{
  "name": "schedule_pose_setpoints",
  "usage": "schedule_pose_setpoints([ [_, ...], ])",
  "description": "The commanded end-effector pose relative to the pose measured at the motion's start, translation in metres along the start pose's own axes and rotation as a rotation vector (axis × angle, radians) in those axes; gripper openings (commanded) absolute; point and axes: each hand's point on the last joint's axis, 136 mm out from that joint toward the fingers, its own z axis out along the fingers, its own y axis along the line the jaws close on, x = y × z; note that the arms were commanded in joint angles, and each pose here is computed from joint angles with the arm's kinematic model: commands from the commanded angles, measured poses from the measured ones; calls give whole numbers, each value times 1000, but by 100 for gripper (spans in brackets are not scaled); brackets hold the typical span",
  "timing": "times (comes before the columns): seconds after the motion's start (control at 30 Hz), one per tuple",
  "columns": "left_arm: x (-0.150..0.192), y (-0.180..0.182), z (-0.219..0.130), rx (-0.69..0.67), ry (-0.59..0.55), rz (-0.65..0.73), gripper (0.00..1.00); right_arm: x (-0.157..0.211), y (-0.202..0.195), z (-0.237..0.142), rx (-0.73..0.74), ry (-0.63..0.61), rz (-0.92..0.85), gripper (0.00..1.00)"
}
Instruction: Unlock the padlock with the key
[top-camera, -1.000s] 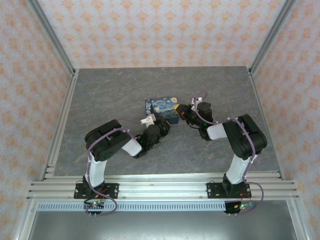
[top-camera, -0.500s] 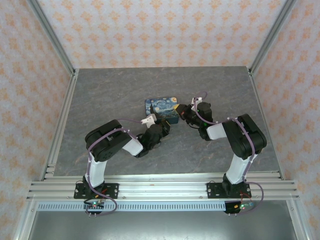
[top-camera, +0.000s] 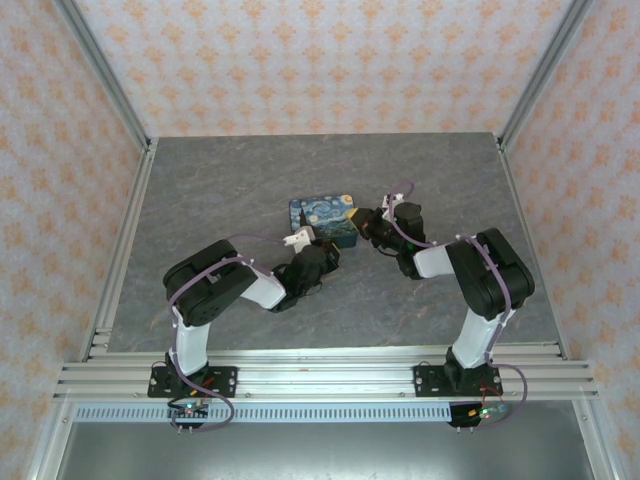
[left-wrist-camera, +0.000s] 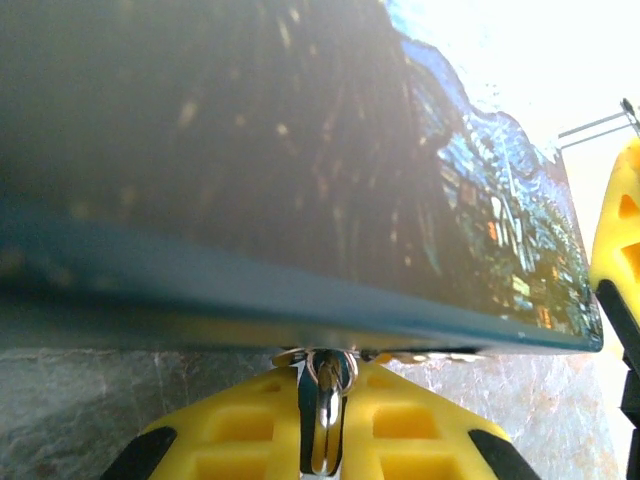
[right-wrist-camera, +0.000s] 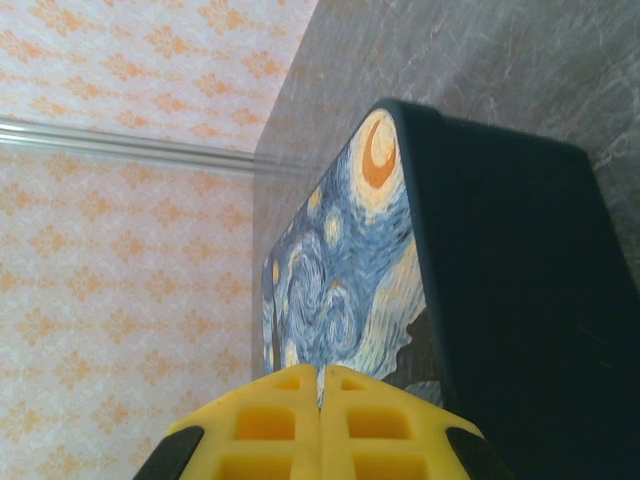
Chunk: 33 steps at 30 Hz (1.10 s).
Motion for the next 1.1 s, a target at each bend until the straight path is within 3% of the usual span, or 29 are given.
schedule_pose_setpoints([
  [0.0,4,6,-9,-42,87,8,0,11,17,-14,-9,51,-11,0],
  [0.5,-23,-20,-28,93,255,-24,0,69,18,-81,-49,117,-53,0],
  [0.83,-28,-39,-37,199,293,-88,0,98,-4,-79,-5,134,-60,0],
  [1.07,-33,-53,-46,264,296,-107,0,95,-11,-76,-4,83,-38,0],
])
